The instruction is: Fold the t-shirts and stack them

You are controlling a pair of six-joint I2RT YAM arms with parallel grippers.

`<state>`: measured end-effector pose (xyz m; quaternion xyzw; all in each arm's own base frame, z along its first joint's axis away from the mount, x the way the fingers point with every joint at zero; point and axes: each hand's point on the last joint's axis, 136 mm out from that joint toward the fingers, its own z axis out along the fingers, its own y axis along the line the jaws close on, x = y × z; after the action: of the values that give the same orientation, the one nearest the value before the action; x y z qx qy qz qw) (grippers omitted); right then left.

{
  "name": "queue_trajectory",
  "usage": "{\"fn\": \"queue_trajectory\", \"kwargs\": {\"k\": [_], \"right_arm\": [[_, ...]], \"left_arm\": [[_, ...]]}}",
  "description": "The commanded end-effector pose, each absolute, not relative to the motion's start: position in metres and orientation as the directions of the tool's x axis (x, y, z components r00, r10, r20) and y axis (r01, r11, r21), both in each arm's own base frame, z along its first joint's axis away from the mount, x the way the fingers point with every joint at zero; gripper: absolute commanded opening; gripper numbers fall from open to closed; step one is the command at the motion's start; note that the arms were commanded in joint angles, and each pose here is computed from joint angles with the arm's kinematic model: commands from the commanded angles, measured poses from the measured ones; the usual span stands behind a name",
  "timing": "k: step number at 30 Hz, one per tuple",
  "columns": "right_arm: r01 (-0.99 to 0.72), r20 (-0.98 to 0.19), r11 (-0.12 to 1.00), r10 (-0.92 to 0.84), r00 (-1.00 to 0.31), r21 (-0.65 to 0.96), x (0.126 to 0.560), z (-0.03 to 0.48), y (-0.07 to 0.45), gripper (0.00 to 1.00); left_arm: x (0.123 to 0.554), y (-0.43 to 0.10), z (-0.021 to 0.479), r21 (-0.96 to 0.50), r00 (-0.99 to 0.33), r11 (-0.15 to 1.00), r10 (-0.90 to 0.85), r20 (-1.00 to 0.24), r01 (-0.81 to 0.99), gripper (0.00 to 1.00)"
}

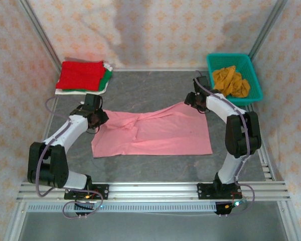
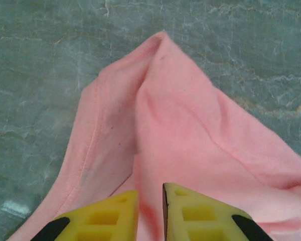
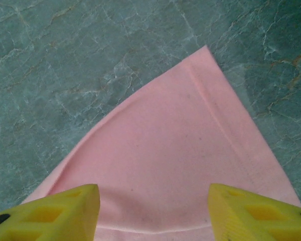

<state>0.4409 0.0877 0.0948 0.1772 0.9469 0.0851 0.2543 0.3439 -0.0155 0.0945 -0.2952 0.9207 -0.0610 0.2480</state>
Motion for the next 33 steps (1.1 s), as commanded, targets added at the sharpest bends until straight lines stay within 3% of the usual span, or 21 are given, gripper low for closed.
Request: {"fn": "queue_trajectory", "kwargs": {"k": [1, 5, 12, 15, 20, 24, 29, 33], "right_arm": [[0.292, -0.437, 0.926, 0.371, -0.819, 0.238, 0.436, 0.09, 0.088, 0.59], [0.293, -0.427, 0.924, 0.374, -0.823, 0.245, 0.431, 0.089, 0.088, 0.59], [0.292, -0.428, 0.928, 0.366, -0.826, 0.23, 0.422, 0.088, 0.084, 0.59], [0.287, -0.414, 0.929, 0.362, -0.835, 0.233, 0.422, 0.086, 0.086, 0.59], [0.266, -0.405, 0.93, 0.352, -0.844, 0.255, 0.426, 0.082, 0.093, 0.59], [0.246, -0.382, 0.934, 0.333, -0.862, 0.26, 0.434, 0.071, 0.101, 0.59], [0.254, -0.382, 0.947, 0.313, -0.87, 0.198, 0.448, 0.061, 0.095, 0.56], [0.253, -0.352, 0.95, 0.304, -0.885, 0.184, 0.457, 0.047, 0.098, 0.56]], "left_arm": [[0.377, -0.018, 0.108, -0.281, -0.698, 0.844, -0.537, -0.474, -0.458, 0.14], [0.396, -0.021, 0.106, -0.258, -0.725, 0.853, -0.522, -0.45, -0.454, 0.27], [0.366, -0.018, 0.081, -0.24, -0.738, 0.845, -0.534, -0.412, -0.478, 0.31], [0.356, -0.021, 0.066, -0.232, -0.767, 0.853, -0.522, -0.373, -0.467, 0.4], [0.353, -0.03, 0.047, -0.251, -0.793, 0.852, -0.52, -0.317, -0.459, 0.44], [0.366, -0.033, 0.044, -0.263, -0.794, 0.855, -0.514, -0.325, -0.447, 0.33], [0.387, -0.039, 0.054, -0.309, -0.784, 0.849, -0.519, -0.34, -0.428, 0.01], [0.402, -0.042, 0.069, -0.343, -0.768, 0.837, -0.535, -0.353, -0.426, 0.0]]}}
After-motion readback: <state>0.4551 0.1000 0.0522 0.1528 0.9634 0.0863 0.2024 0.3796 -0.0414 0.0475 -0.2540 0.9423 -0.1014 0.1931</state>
